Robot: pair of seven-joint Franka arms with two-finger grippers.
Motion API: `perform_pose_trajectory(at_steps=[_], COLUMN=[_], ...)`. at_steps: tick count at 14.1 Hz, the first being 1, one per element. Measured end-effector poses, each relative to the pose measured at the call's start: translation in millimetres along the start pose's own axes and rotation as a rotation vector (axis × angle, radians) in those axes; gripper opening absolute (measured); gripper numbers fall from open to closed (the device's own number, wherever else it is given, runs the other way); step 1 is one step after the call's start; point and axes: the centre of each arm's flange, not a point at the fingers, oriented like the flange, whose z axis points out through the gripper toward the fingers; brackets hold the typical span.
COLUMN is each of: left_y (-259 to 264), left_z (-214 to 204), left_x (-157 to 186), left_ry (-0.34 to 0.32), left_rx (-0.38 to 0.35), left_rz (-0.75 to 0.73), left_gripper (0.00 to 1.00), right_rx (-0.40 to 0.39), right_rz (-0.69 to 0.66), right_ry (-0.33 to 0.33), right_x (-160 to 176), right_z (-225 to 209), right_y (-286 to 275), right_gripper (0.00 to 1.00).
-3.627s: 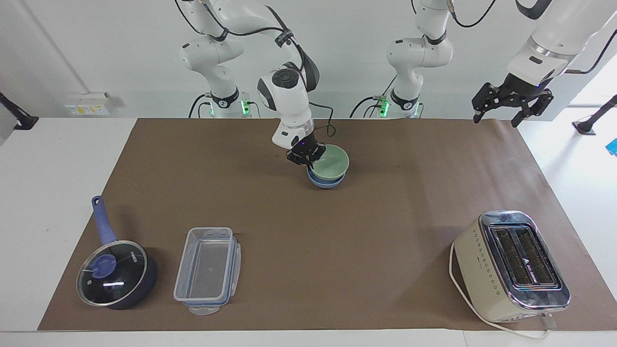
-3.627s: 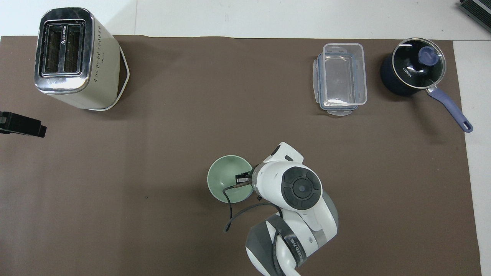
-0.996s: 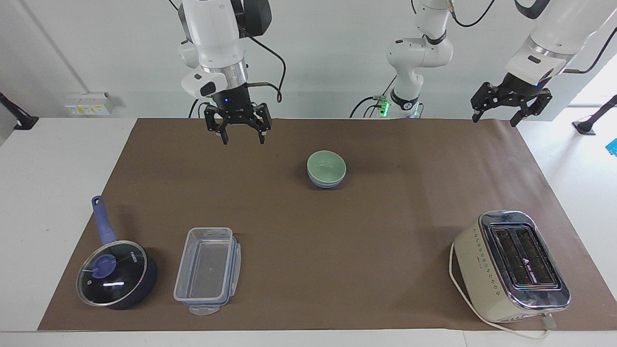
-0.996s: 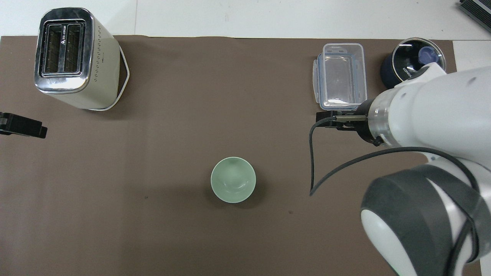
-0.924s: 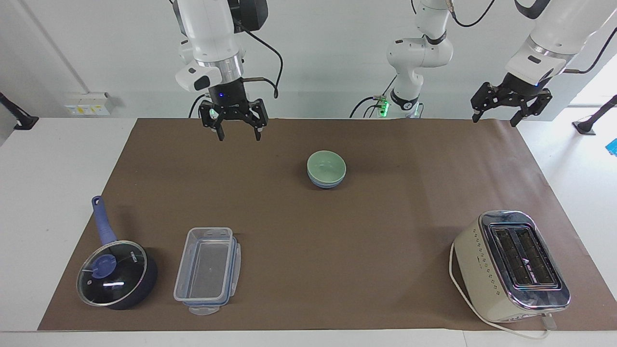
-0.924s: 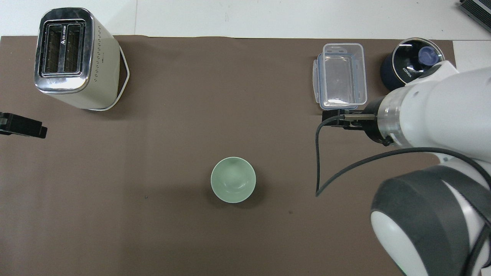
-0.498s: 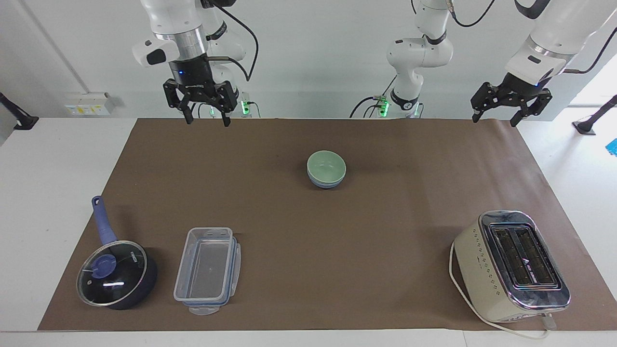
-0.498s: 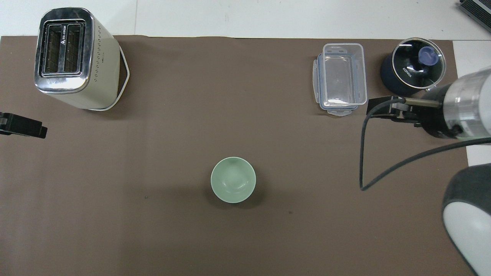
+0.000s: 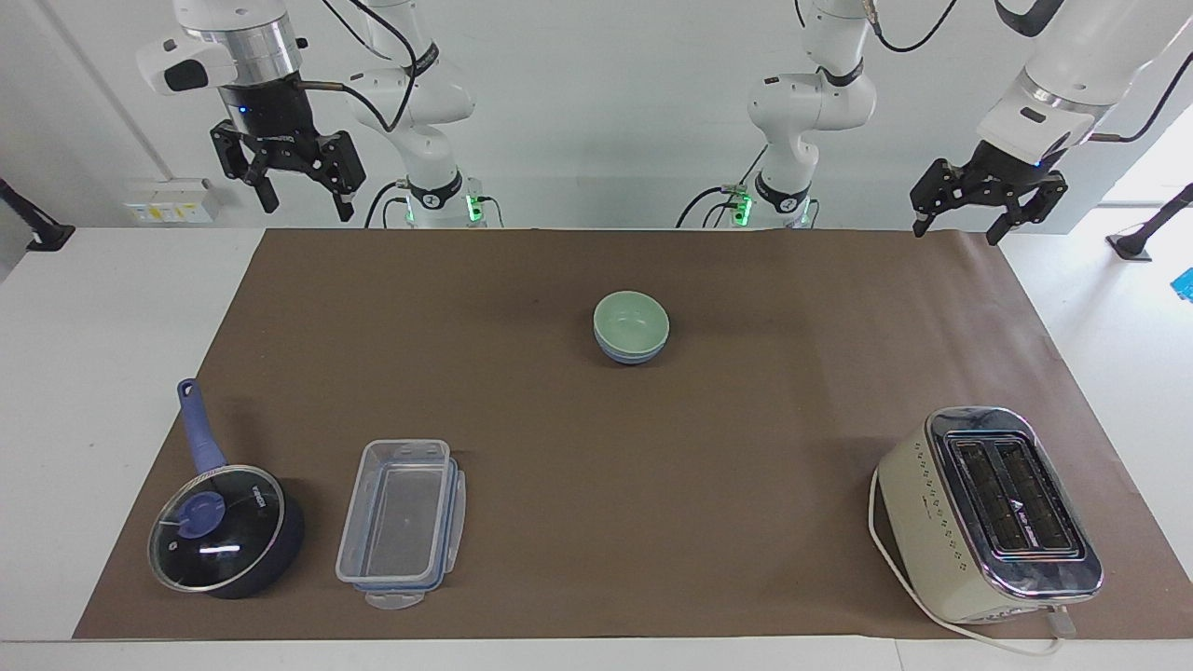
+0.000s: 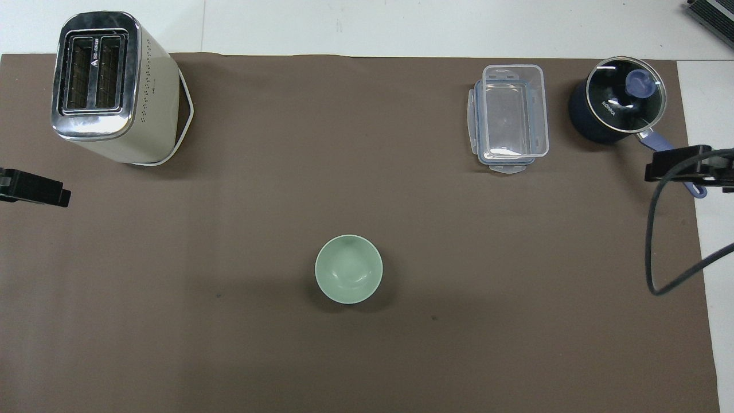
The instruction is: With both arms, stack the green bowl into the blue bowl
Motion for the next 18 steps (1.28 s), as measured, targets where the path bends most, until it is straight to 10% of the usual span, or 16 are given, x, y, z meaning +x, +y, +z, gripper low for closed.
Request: perform_pose_trajectory(at_steps=[18], left_y=[0.8], left_z=[0.0], left_x=[0.1], left_ry=[0.0], left_rx=[0.0], left_rz=[0.001], left_gripper=[1.0], right_rx=[-0.008], right_rz=[-0.073], right_ry=[-0.141], right_x=[-10.7], right_z=[28.8], right_y=[38.3], right_gripper=[1.0])
